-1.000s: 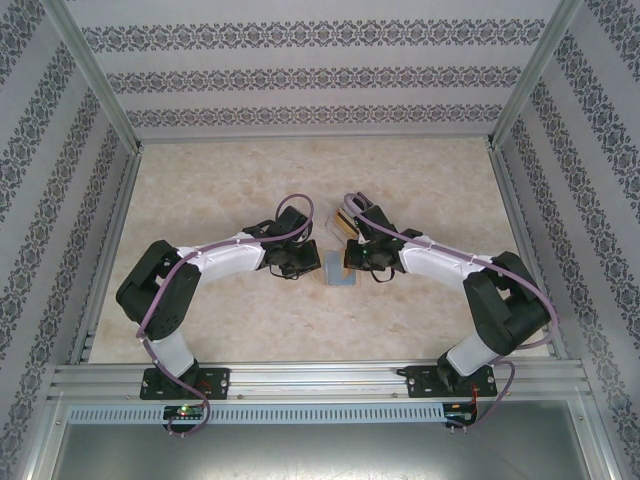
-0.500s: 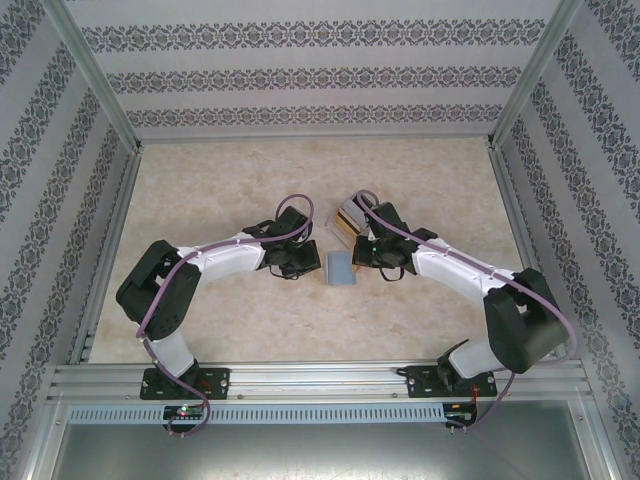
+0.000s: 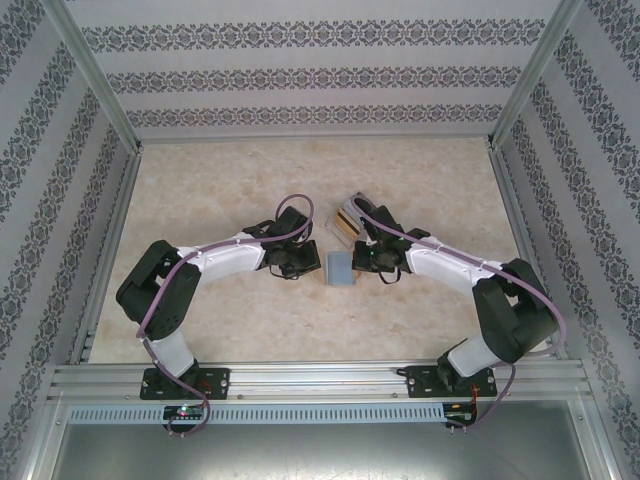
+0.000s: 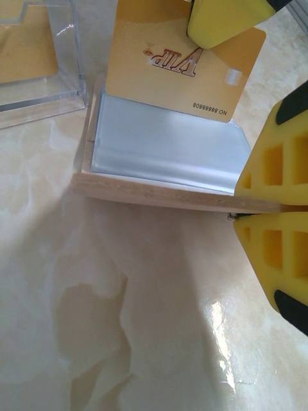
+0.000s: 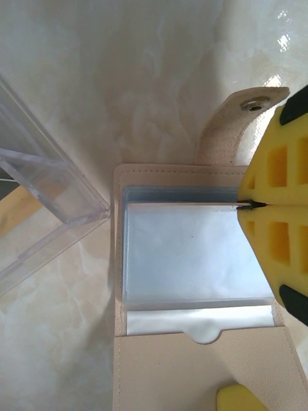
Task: Put the credit cards into the card holder
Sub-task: Flip over the card slot in the card holder.
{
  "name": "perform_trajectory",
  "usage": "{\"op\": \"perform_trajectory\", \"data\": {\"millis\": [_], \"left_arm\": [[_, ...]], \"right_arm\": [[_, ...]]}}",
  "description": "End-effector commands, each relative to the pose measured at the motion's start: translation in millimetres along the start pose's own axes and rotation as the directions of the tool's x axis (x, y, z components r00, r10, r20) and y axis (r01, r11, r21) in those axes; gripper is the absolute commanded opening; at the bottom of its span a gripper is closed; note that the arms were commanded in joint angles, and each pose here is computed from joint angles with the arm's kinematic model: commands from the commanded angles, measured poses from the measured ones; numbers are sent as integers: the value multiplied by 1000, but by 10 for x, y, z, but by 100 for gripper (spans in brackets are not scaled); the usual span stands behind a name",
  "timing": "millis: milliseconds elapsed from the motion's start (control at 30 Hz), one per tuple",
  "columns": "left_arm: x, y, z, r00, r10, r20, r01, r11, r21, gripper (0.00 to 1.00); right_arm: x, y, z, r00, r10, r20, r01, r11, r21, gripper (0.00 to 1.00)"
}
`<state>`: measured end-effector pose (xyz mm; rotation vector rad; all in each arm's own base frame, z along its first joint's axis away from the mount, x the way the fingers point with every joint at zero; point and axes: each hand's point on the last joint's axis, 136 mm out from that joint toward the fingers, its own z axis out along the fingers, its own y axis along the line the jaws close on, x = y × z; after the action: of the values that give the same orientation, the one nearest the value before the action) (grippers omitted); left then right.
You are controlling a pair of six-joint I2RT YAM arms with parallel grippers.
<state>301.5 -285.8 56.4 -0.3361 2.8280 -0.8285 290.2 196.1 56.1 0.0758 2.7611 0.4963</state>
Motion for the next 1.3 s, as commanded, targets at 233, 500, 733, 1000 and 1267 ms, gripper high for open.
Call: {"op": "perform_trajectory", "data": {"millis": [233,500,733,1000,1267], "left_arm": [[70,56,76,1000,5,-26,-5,1000,-15,0],[78,88,107,1000,1,-26,-2,1000,-17,0],[60,182,167,1000,-22,-20,21,1000,-9,0],[62,241,253,997,-66,-32,67,997,47,0],[71,311,281,997,-71,-28,72,997,33,0]], "right_arm": [[126,88,196,998,-10,-60,10,1000,-5,0],[110,294,264,997,18,-69,-26,994,-108,0],[-16,510,80,998,68,-17,-70,971,-230,0],[-97,639,-44,992,125,4,-116,933,-339,0],[-160,535,-190,993,103,51,-85,955,-286,1]]}}
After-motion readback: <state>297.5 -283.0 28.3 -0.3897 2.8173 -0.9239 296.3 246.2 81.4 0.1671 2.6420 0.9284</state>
